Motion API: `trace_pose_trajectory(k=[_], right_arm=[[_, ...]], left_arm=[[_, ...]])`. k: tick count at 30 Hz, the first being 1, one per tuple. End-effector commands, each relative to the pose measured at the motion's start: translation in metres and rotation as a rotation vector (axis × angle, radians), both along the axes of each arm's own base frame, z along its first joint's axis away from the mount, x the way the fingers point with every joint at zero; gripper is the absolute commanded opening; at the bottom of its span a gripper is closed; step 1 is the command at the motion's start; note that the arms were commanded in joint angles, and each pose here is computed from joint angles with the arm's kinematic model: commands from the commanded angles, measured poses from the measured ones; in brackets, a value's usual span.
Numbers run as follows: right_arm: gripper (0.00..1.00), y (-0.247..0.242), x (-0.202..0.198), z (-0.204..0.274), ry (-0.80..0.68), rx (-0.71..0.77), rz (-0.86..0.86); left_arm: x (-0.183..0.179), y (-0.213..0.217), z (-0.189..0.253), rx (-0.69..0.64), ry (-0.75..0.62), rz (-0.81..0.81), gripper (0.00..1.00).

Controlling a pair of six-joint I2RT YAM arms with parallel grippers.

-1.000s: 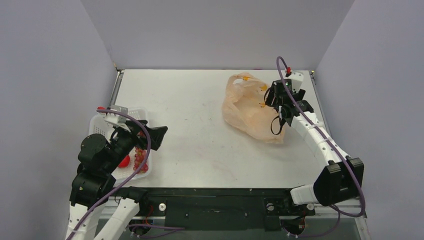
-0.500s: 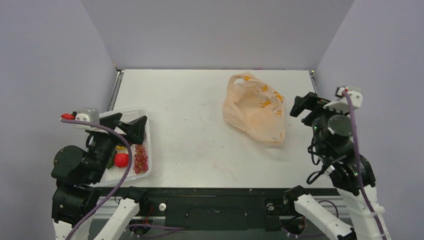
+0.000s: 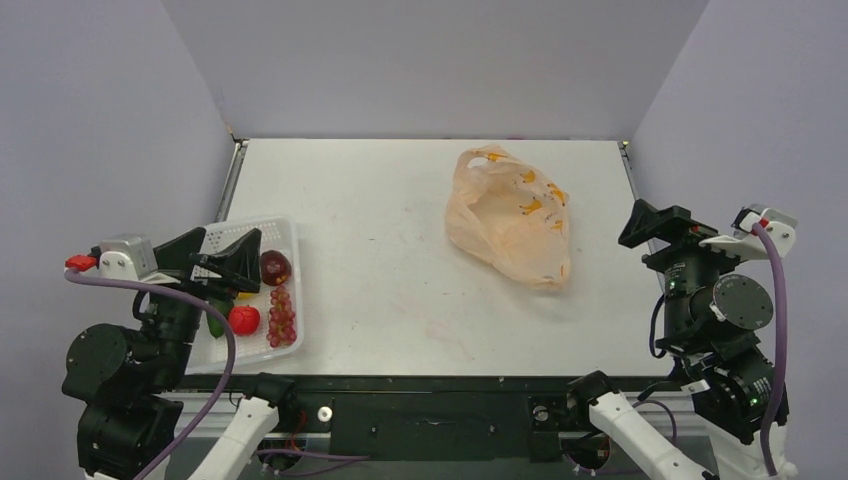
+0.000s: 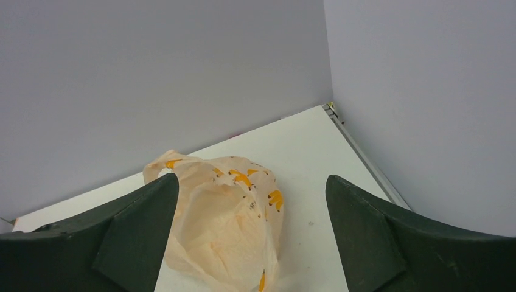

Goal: Take the fake fruits out of the plastic bag
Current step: Reset both arms

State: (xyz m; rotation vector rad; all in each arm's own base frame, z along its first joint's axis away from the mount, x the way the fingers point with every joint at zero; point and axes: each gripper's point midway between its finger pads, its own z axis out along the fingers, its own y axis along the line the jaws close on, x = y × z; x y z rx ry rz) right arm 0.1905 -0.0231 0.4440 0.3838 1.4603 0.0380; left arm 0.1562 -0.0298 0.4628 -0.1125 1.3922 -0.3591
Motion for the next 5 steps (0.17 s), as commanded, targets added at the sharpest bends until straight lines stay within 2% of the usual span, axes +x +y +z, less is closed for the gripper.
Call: trace_pose_trajectory(k=[1, 3, 5], right_arm=[[0.86, 0.0034, 0.0049, -0.0054, 0.019, -0.028, 0.01], [0.85, 0.0115, 0.0072, -0.0079, 0.024, -0.055, 0.058], [0.86, 0.0053, 0.0025, -0.0041, 0.007, -0.023, 0.029]], left_arm=[[-0.0039, 0.0089, 0.0056, 0.008, -0.024, 0.04, 0.97], [-0.0032, 0.0082, 0.0041, 0.007, -0.02, 0.037, 0.97], [-0.0028, 0.0071, 0.003, 0.008, -0.019, 0.032, 0.97]])
